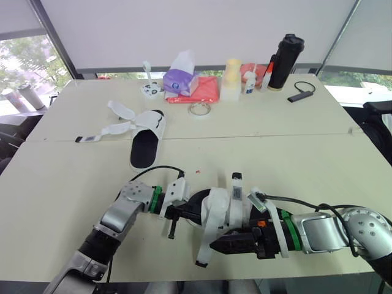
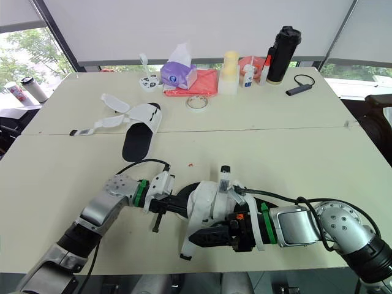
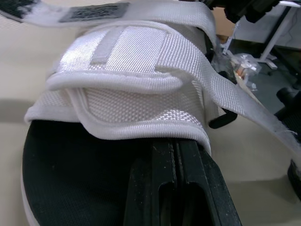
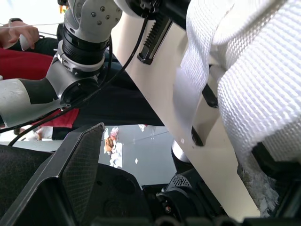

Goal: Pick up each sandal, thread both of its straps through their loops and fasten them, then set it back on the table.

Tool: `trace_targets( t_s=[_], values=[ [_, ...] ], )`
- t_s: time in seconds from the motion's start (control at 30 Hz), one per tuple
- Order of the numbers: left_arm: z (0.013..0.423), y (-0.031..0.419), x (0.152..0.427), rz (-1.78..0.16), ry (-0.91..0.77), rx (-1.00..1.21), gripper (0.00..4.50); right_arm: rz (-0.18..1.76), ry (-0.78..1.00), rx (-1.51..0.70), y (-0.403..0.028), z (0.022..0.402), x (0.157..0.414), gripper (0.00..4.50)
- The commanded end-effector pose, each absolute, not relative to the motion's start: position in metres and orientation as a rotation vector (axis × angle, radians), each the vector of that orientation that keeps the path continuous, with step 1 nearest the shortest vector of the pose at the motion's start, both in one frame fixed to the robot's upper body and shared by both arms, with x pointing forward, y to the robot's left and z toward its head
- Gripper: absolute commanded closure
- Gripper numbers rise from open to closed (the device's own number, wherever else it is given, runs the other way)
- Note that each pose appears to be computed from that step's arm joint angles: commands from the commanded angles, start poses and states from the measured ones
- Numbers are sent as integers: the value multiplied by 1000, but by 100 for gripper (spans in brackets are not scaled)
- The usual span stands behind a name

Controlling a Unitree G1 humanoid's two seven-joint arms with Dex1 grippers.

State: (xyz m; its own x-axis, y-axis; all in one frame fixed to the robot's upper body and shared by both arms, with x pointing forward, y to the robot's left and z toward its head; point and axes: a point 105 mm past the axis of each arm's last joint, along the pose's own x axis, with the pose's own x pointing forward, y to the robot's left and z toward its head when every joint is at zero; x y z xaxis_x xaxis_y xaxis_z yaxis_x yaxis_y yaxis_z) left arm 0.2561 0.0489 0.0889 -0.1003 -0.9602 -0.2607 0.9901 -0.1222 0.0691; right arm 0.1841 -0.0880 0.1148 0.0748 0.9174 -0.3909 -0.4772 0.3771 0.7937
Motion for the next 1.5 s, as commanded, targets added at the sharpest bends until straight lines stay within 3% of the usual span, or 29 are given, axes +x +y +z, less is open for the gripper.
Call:
trace_targets(
  t_s=[0.03, 0.63, 1.2, 1.3, 1.43, 1.5],
  values=[
    [97, 49, 250, -1693, 101, 268, 450, 1167, 985, 537, -84, 126, 181, 3],
    [94, 47, 267, -1599, 40, 333, 450, 1294, 994, 557, -67, 130, 164, 3],
    [94, 37, 268, -1597, 26, 311, 450, 1180, 1011, 567, -53, 113, 166, 3],
    [95, 37, 268, -1594, 27, 308, 450, 1177, 1007, 570, -51, 113, 166, 133],
    [94, 38, 268, -1592, 31, 306, 450, 1160, 988, 572, -49, 114, 171, 355],
    [93, 39, 268, -1589, 34, 305, 450, 1155, 975, 566, -48, 116, 173, 445]
  ],
)
